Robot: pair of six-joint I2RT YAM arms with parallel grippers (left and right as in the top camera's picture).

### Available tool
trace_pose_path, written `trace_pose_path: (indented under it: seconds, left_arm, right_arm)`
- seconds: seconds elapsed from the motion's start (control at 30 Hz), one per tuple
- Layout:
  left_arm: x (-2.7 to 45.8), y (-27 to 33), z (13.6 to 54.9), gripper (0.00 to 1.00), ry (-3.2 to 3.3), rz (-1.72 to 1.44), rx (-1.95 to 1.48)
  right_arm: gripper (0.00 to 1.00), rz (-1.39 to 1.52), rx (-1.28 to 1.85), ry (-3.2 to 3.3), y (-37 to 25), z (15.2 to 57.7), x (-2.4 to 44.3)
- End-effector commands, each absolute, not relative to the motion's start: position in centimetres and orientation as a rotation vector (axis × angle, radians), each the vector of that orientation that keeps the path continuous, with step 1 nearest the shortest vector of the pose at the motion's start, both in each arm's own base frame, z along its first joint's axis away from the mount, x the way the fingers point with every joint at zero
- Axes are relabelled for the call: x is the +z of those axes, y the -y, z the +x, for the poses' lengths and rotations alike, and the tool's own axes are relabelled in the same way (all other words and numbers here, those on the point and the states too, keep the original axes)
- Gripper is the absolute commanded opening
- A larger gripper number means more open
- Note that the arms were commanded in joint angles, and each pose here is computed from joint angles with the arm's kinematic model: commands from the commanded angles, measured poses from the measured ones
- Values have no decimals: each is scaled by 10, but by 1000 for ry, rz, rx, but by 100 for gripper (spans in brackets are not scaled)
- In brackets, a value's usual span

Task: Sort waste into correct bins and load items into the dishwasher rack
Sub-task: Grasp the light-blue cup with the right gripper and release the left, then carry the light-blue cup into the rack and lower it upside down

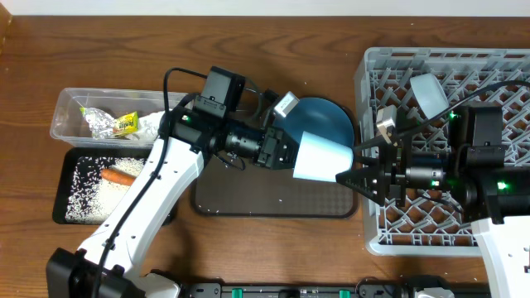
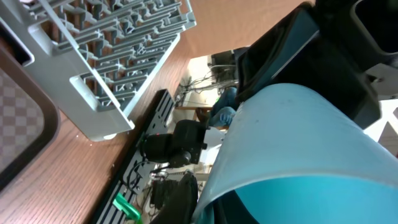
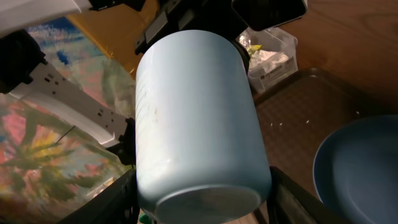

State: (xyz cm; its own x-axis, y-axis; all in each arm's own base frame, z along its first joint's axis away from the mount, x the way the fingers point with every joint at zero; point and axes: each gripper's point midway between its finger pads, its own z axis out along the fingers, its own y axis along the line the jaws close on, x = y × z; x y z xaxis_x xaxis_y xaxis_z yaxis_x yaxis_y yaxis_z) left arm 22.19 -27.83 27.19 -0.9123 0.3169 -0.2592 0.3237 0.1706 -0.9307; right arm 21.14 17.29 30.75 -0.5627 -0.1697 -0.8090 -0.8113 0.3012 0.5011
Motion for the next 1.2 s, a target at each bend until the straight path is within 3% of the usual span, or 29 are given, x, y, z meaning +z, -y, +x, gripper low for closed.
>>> trace_pose_path:
  seconds: [0.0,0.43,0.53,0.63,0.77,1.17]
  left_arm:
    - [256,285,216,10,-2452,705,-1806]
    - [257,285,220,11,-2432,708,-1799]
    - [255,282,225,15,-2446,675,-1777]
    - [255,278,231,27,-2449,643,-1765]
    - [255,270,240,36,-2445,601,-1754]
    - [247,239,274,37,-2459,426,-1642]
  right_arm:
    - [27,-866,1250,-1904,-172,218,317]
    - [23,-841,1260,-1909,-172,221,320]
    - [20,-825,1265,-1910,-172,223,322]
    - [19,-825,1265,-1910,-172,223,322]
    - [21,-825,1265,-1911,-172,223,322]
    - [21,-779,1184,-2009,-166,228,306]
